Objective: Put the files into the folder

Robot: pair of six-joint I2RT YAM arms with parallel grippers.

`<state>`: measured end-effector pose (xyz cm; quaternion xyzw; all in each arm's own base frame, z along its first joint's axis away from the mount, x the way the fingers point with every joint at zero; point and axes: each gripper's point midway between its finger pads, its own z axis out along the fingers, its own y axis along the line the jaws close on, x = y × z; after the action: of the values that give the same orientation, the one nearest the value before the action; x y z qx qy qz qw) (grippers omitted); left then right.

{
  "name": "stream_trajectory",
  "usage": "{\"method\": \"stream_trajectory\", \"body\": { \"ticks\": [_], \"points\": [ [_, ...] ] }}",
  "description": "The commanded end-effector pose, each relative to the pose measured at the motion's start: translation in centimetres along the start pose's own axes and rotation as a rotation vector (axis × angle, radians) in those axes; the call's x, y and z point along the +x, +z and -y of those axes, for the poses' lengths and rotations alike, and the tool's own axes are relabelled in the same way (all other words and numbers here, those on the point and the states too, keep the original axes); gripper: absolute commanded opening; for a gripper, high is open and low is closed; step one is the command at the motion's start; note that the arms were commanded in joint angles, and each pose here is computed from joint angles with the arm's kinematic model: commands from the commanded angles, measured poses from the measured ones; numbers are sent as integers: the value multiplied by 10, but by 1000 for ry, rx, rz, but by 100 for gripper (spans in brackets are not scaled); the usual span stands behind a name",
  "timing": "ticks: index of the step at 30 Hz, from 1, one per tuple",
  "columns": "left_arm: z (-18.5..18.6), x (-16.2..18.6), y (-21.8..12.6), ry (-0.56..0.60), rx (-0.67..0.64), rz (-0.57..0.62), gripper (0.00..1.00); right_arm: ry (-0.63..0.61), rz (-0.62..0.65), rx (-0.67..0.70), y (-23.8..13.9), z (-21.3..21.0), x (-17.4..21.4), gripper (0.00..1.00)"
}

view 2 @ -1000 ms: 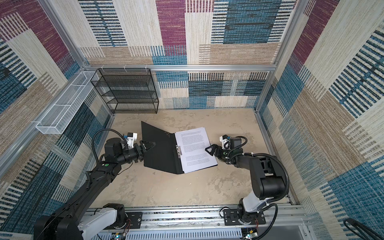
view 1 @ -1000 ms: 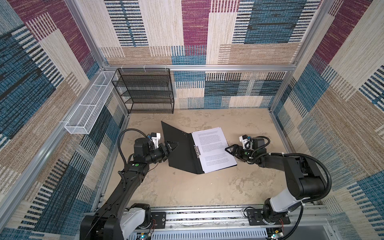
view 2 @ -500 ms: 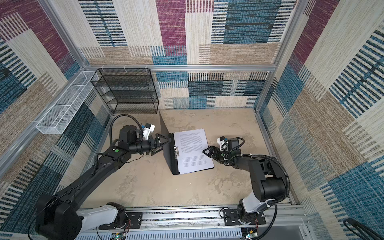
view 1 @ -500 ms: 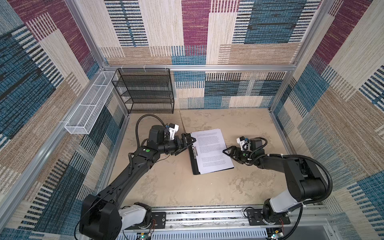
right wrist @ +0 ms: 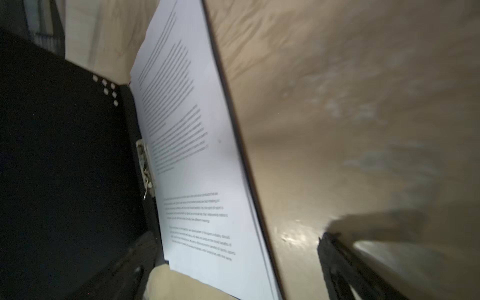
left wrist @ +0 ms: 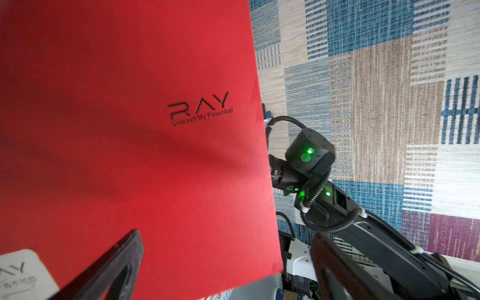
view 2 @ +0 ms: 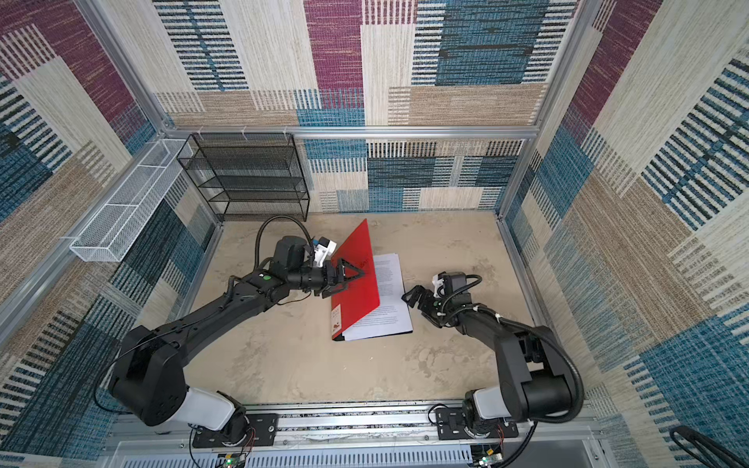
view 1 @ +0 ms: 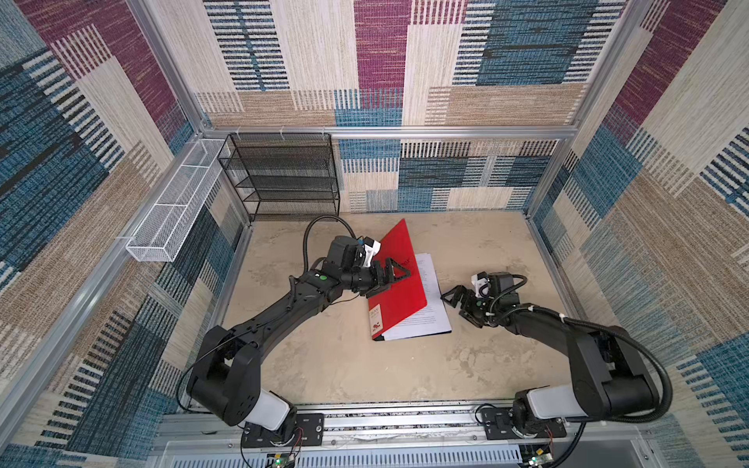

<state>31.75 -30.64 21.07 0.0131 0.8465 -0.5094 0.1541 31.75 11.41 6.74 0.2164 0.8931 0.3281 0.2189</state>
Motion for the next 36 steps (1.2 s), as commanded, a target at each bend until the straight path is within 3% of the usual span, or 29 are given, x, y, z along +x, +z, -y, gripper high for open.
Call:
{"method": "stream_trajectory", "body": {
  "ticks": [1, 6, 11, 14, 19, 21, 26, 29, 33, 36],
  "points": [
    [9, -11, 9, 11, 41, 14, 99, 57, 164, 156, -25, 12, -31, 100],
    [29, -21, 1, 54, 60, 33, 99, 4, 278, 163, -56, -13, -59, 100],
    [49, -35, -36, 179, -16, 125, 99, -121, 402, 132, -91, -43, -82, 100],
    [12, -58, -80, 238, -310, 325, 99, -203, 535, 154, -123, -56, -101, 100],
    [-77, -81, -187, 207, -902, 694, 99, -308, 757, 304, -160, -51, -134, 100],
    [-110, -79, -228, 214, -1114, 832, 99, -453, 837, 315, -162, -52, -138, 100],
    [-172, -62, -259, 239, -1340, 868, 99, -594, 1069, 300, -165, -24, -122, 100],
    [-196, -60, -263, 289, -1379, 877, 99, -572, 1137, 306, -160, 2, -112, 100],
    [-231, -60, -261, 321, -1375, 907, 100, -600, 1116, 336, -141, 23, -113, 100],
    [-252, -60, -248, 348, -1248, 946, 99, -608, 1141, 319, -136, 31, -115, 100]
  ]
}}
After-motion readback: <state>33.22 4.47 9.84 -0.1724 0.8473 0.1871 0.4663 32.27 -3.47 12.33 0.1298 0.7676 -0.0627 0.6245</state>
